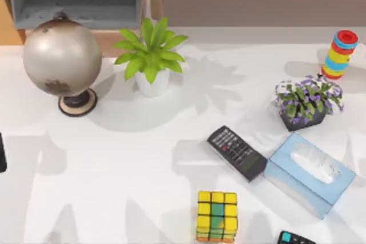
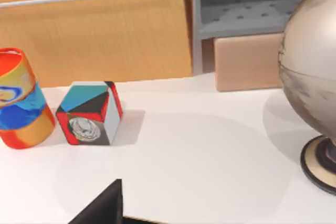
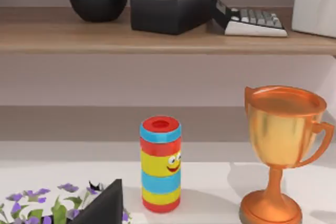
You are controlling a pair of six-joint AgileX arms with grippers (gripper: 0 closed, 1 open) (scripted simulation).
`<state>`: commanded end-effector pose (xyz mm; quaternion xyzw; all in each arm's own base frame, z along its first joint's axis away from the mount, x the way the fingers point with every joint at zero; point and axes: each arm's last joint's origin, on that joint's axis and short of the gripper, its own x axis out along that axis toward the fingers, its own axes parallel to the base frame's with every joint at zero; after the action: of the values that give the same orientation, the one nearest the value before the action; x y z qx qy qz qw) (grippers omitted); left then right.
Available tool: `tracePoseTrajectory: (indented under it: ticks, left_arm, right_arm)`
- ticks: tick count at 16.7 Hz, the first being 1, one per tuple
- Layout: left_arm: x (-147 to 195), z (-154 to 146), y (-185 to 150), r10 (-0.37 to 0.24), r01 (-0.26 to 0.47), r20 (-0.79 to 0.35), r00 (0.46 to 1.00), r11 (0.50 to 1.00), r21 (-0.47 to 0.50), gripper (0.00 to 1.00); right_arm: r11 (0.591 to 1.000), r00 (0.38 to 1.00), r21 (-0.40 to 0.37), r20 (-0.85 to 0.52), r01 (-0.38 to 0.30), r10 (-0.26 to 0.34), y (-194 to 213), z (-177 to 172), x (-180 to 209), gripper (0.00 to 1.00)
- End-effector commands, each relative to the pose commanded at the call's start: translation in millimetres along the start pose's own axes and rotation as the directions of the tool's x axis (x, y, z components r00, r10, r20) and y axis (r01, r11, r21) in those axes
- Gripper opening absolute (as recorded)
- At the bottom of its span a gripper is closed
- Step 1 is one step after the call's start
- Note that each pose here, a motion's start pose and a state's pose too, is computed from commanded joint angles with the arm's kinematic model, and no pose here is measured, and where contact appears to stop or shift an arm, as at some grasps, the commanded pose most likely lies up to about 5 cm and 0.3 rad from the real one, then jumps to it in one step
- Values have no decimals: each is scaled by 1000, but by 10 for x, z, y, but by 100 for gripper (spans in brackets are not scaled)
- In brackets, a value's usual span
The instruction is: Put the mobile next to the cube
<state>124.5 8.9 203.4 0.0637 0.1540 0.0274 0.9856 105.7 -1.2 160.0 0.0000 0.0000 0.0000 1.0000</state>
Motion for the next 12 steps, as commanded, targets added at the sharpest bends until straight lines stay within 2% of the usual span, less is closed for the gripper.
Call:
tracePoseTrajectory:
  ticks: [3, 5, 9, 12]
  left_arm:
    - [250, 219, 114, 5, 12, -255, 967, 998, 67, 100]
    - [508, 305, 210, 0, 47, -435, 900, 994, 96, 100]
    - [1099, 291, 437, -36, 151, -726, 687, 984, 94, 100]
    - [1489, 183, 616, -73, 224, -851, 520, 973, 53, 100]
  right_arm:
    - [1000, 1000, 0, 0, 0, 0, 0, 0, 0, 100]
    - [1000, 1000, 0, 0, 0, 0, 0, 0, 0, 100]
    - [1000, 1000, 0, 0, 0, 0, 0, 0, 0, 100]
    - [1000, 1000, 0, 0, 0, 0, 0, 0, 0, 100]
